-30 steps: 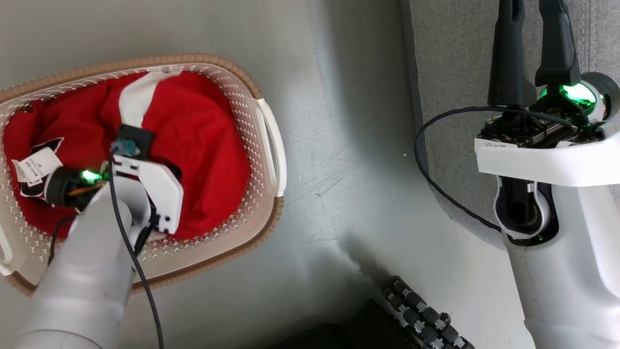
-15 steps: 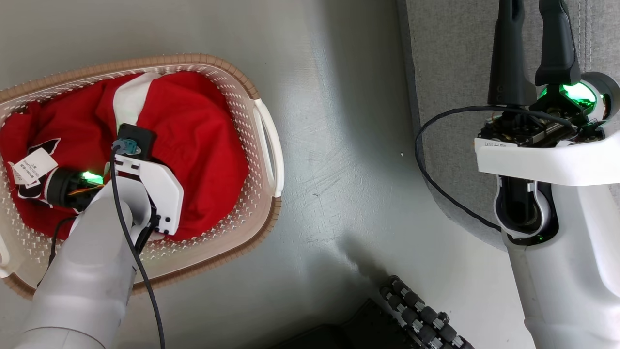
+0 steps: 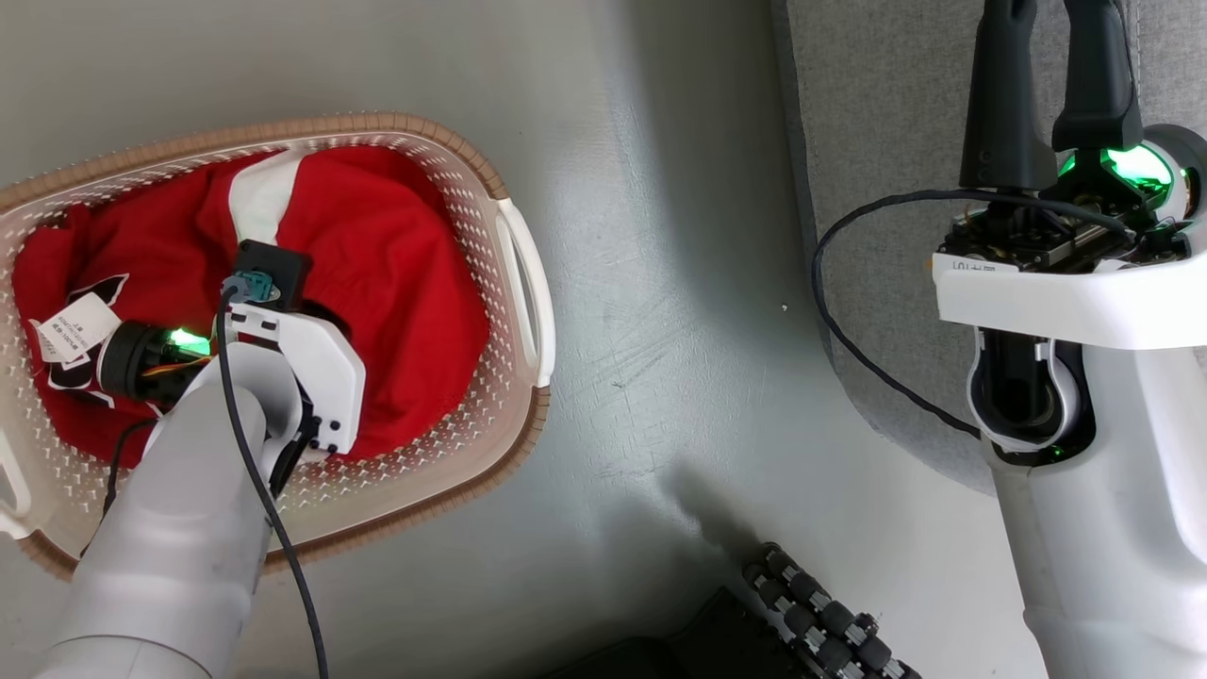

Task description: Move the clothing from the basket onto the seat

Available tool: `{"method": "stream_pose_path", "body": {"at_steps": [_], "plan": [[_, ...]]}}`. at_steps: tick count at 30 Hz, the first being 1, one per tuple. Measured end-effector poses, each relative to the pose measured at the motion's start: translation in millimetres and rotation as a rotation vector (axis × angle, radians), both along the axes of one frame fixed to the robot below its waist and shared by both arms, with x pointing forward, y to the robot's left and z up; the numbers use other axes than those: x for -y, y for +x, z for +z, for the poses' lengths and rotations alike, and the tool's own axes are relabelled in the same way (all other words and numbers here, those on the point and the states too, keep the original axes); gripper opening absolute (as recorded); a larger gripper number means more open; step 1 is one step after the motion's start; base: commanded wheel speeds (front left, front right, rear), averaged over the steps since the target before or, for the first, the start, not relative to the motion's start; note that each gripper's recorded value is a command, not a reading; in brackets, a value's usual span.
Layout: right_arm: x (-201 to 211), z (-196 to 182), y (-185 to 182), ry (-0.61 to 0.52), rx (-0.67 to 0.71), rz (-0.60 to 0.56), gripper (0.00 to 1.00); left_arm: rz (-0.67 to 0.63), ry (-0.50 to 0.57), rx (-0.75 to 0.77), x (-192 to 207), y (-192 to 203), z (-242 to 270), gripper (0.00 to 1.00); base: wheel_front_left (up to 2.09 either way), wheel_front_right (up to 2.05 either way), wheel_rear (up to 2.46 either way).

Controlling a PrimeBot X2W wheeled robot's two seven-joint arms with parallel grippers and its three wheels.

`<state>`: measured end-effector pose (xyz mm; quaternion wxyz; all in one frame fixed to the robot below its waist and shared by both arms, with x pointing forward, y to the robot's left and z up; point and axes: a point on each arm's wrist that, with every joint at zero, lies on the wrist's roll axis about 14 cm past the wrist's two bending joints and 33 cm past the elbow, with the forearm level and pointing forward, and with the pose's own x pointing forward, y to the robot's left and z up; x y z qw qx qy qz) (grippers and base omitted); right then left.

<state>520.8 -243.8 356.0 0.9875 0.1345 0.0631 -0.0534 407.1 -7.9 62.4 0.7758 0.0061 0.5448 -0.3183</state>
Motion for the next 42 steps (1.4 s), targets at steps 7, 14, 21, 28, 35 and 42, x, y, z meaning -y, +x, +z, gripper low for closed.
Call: {"method": "stream_pose_path", "body": {"at_steps": [7,14,21,28,35,42], "plan": [[0,11,8,0.000,0.035,0.004,1.00,0.019,-0.032,0.063,3,13,11,0.00,0.00,0.00,0.00],[0,21,10,0.005,0.060,-0.001,1.00,0.075,-0.077,0.135,6,30,27,0.00,0.00,0.00,0.00],[-2,32,12,0.012,0.085,0.002,1.00,0.108,-0.108,0.192,7,41,45,0.00,0.00,0.00,0.00],[-5,43,12,0.007,0.102,0.009,1.00,0.110,-0.144,0.210,16,34,64,0.00,0.00,0.00,0.00],[-4,59,11,-0.004,0.134,0.006,1.00,0.140,-0.170,0.244,16,36,85,0.00,0.00,0.00,0.00],[-7,74,10,-0.006,0.159,0.011,1.00,0.155,-0.198,0.288,18,41,109,0.00,0.00,0.00,0.00]]}}
